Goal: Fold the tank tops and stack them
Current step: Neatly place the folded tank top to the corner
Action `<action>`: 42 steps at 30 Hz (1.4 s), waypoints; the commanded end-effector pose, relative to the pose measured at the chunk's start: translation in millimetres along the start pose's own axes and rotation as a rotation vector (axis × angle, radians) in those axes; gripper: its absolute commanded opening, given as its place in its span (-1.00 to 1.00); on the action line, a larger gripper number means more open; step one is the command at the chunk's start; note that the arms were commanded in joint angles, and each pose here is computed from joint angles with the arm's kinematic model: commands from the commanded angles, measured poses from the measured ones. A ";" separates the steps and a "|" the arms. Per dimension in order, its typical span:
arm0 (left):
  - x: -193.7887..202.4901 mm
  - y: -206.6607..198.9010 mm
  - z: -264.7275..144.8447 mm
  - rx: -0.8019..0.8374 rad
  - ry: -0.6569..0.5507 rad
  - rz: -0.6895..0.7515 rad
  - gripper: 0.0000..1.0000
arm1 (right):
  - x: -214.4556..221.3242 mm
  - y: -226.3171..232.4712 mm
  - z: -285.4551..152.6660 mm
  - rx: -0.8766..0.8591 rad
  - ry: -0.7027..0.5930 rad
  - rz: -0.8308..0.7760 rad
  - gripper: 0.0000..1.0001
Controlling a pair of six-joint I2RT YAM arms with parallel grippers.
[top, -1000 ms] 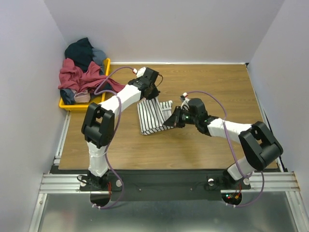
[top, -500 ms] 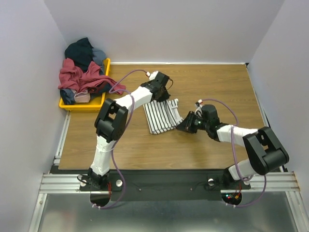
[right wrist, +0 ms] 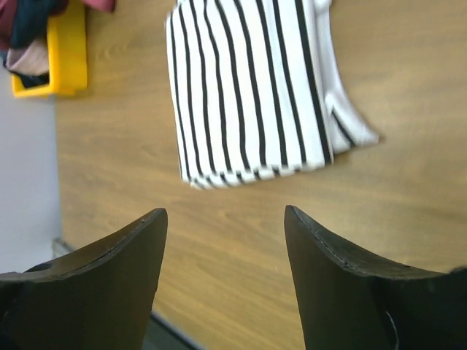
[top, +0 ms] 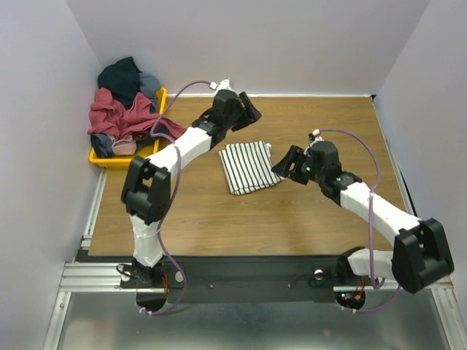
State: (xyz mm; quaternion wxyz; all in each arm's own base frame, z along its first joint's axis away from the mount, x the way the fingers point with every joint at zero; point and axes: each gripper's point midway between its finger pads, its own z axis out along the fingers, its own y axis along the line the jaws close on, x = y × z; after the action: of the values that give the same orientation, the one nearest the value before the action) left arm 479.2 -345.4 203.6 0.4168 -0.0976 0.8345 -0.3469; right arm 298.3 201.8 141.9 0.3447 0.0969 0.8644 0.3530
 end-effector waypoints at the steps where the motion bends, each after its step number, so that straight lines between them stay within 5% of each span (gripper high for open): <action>1: -22.4 24.7 -40.5 -0.063 -0.055 -0.055 0.33 | -16.0 -28.7 24.1 0.164 0.007 -0.121 0.43; 7: 17.4 90.1 -72.1 -0.180 -0.001 -0.117 0.21 | -30.6 -55.1 88.7 0.259 0.075 -0.232 0.35; 21: 112.1 162.2 -67.3 -0.289 0.190 -0.084 0.17 | -29.3 -85.0 134.5 0.340 0.119 -0.264 0.27; 30: 136.2 176.8 -53.1 -0.341 0.244 -0.044 0.18 | -30.8 -114.7 127.8 0.460 0.092 -0.246 -0.38; 33: 139.7 177.5 -51.0 -0.350 0.255 -0.029 0.19 | -31.8 -128.3 117.2 0.512 0.084 -0.203 -0.38; 37: 139.6 172.9 -48.3 -0.343 0.259 -0.017 0.21 | -38.8 -130.4 105.9 0.540 0.057 -0.193 -0.11; 38: 138.4 170.6 -48.5 -0.337 0.260 -0.016 0.21 | -42.5 -128.7 102.4 0.546 0.045 -0.194 0.16; 42: 106.1 151.4 -60.1 -0.313 0.196 -0.011 0.24 | -68.5 -111.1 81.3 0.565 -0.042 -0.221 0.53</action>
State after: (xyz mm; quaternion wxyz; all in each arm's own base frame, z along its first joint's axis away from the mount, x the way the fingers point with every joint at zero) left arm 385.2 -262.4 40.5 0.2995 -0.1356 0.9132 -0.2408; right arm 413.7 163.7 36.2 0.3314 0.0803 0.9338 0.1084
